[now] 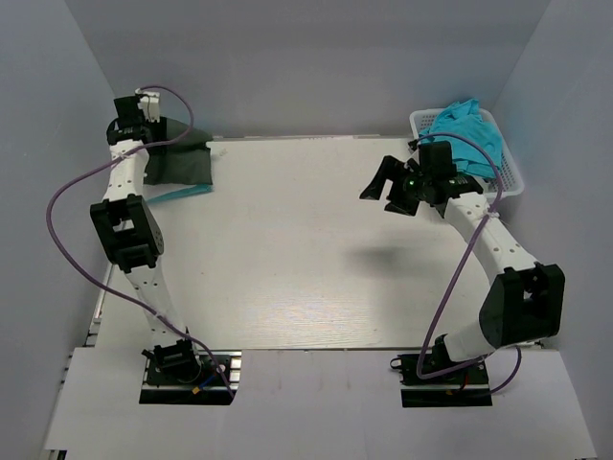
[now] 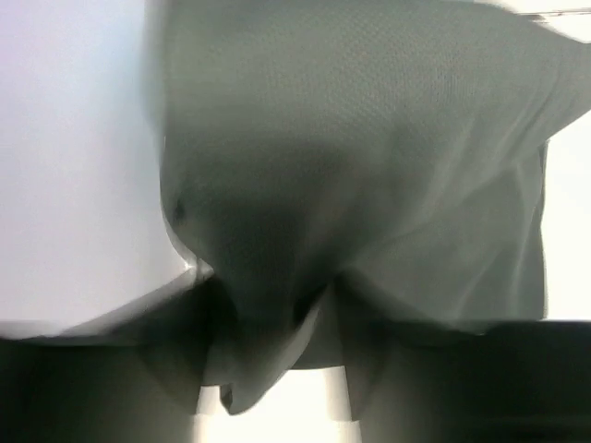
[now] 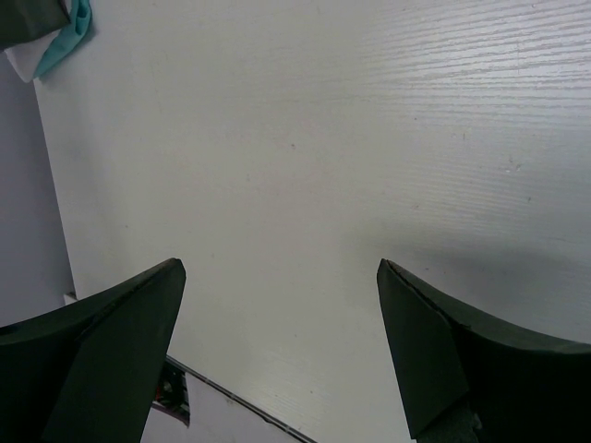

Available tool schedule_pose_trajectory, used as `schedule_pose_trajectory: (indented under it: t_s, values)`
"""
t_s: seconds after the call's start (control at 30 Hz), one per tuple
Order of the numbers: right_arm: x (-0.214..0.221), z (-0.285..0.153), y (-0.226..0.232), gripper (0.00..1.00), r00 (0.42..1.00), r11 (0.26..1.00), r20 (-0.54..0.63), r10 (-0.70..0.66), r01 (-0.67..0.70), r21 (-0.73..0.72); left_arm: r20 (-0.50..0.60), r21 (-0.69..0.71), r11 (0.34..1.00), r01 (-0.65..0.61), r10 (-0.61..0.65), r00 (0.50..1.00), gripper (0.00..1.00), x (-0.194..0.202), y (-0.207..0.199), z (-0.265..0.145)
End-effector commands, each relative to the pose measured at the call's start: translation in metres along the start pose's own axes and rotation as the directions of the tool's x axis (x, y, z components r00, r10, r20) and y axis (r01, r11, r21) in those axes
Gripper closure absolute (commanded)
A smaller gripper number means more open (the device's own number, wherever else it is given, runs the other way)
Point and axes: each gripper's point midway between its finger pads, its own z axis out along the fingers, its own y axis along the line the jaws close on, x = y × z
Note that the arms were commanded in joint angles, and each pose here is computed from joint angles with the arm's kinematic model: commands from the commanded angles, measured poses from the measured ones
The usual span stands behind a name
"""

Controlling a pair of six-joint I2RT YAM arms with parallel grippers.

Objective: Fold and stack the t-shirts
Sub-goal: Put the neatly folded tshirt into the corner of the board with the left arm

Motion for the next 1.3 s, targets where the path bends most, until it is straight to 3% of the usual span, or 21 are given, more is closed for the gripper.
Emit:
schedule_pose_trajectory:
  t_s: [0.0, 0.03, 0.07, 0.3, 0.43, 0.67, 0.77, 0.83, 0.87, 0.9, 0.97, 1.0, 1.03, 1.07, 1.13, 1.17, 1.23, 1.27]
  values:
    - [-0.019, -0.003, 0.015, 0.1, 0.999, 0.999, 0.039, -0.009, 0.01, -0.036, 0.053, 0.033, 0.999, 0.032, -0.034, 0.998, 0.29, -0.019, 0.002, -0.006]
    - [-0.019, 0.001, 0.014, 0.1, 1.0, 0.999, 0.03, -0.004, 0.005, -0.034, 0.05, 0.023, 0.999, 0.043, -0.044, 0.998, 0.09, -0.018, 0.004, -0.006]
    - [-0.02, 0.001, 0.015, 0.1, 1.0, 0.999, 0.031, -0.003, 0.004, -0.035, 0.035, 0.002, 0.999, 0.05, -0.05, 0.998, 0.0, -0.012, 0.011, -0.003]
    - [-0.021, 0.009, 0.016, 0.1, 1.0, 0.999, 0.012, 0.011, -0.011, -0.047, 0.064, -0.202, 0.954, 0.223, -0.215, 0.975, 0.0, -0.013, 0.066, -0.007]
    - [-0.021, 0.012, 0.016, 0.1, 1.0, 0.999, 0.009, 0.01, -0.01, -0.048, 0.036, -0.144, 0.957, 0.251, -0.248, 0.968, 0.0, -0.001, 0.063, -0.011]
    - [-0.015, 0.016, 0.013, 0.1, 0.999, 0.998, -0.009, -0.034, 0.034, -0.057, 0.013, 0.101, 0.954, 0.283, -0.286, 0.958, 0.0, -0.01, 0.008, -0.024]
    - [-0.014, 0.015, 0.005, 0.1, 0.998, 0.997, 0.006, -0.068, 0.069, -0.021, -0.001, 0.222, 0.904, 0.365, -0.374, 0.927, 0.0, -0.029, -0.017, -0.054]
    - [-0.011, 0.011, -0.002, 0.1, 0.997, 0.997, 0.016, -0.073, 0.072, 0.009, -0.049, 0.233, 0.875, 0.423, -0.424, 0.904, 0.0, -0.021, -0.034, -0.067]
    - [-0.012, 0.012, -0.006, 0.1, 0.996, 0.996, 0.032, -0.083, 0.082, 0.029, -0.018, 0.254, 0.866, 0.43, -0.441, 0.897, 0.0, -0.033, -0.038, -0.095]
    - [-0.014, 0.007, -0.005, 0.1, 0.995, 0.996, 0.052, -0.089, 0.088, 0.028, -0.078, 0.251, 0.841, 0.48, -0.476, 0.876, 0.0, -0.01, -0.053, -0.097]
    - [0.0, 0.007, -0.017, 0.1, 0.995, 0.995, 0.047, -0.086, 0.084, 0.046, -0.052, 0.288, 0.831, 0.477, -0.484, 0.874, 0.0, -0.011, -0.079, -0.12]
    - [-0.004, 0.001, -0.012, 0.1, 0.992, 0.995, 0.087, -0.095, 0.093, 0.028, -0.077, 0.296, 0.819, 0.491, -0.492, 0.867, 0.0, 0.01, -0.093, -0.141]
    - [0.011, 0.0, -0.021, 0.1, 0.995, 0.997, 0.069, -0.076, 0.074, 0.034, -0.08, 0.296, 0.785, 0.544, -0.547, 0.833, 0.0, 0.015, -0.102, -0.15]
    - [0.01, -0.007, -0.017, 0.1, 0.992, 0.996, 0.097, -0.084, 0.083, 0.018, -0.175, 0.311, 0.76, 0.571, -0.545, 0.82, 0.0, 0.055, -0.129, -0.151]
    - [0.022, -0.008, -0.023, 0.1, 0.992, 0.997, 0.099, -0.073, 0.072, 0.014, -0.197, 0.377, 0.721, 0.581, -0.551, 0.811, 0.0, 0.066, -0.15, -0.184]
    - [0.027, -0.018, -0.018, 0.1, 0.988, 0.996, 0.127, -0.087, 0.09, -0.013, -0.256, 0.391, 0.713, 0.582, -0.523, 0.813, 0.0, 0.091, -0.171, -0.194]
    - [0.038, -0.02, -0.025, 0.1, 0.988, 0.996, 0.125, -0.087, 0.089, -0.007, -0.204, 0.407, 0.719, 0.564, -0.53, 0.823, 0.0, 0.097, -0.173, -0.23]
    - [0.046, -0.028, -0.029, 0.1, 0.985, 0.996, 0.142, -0.093, 0.094, -0.005, -0.229, 0.388, 0.726, 0.567, -0.52, 0.823, 0.0, 0.117, -0.176, -0.238]
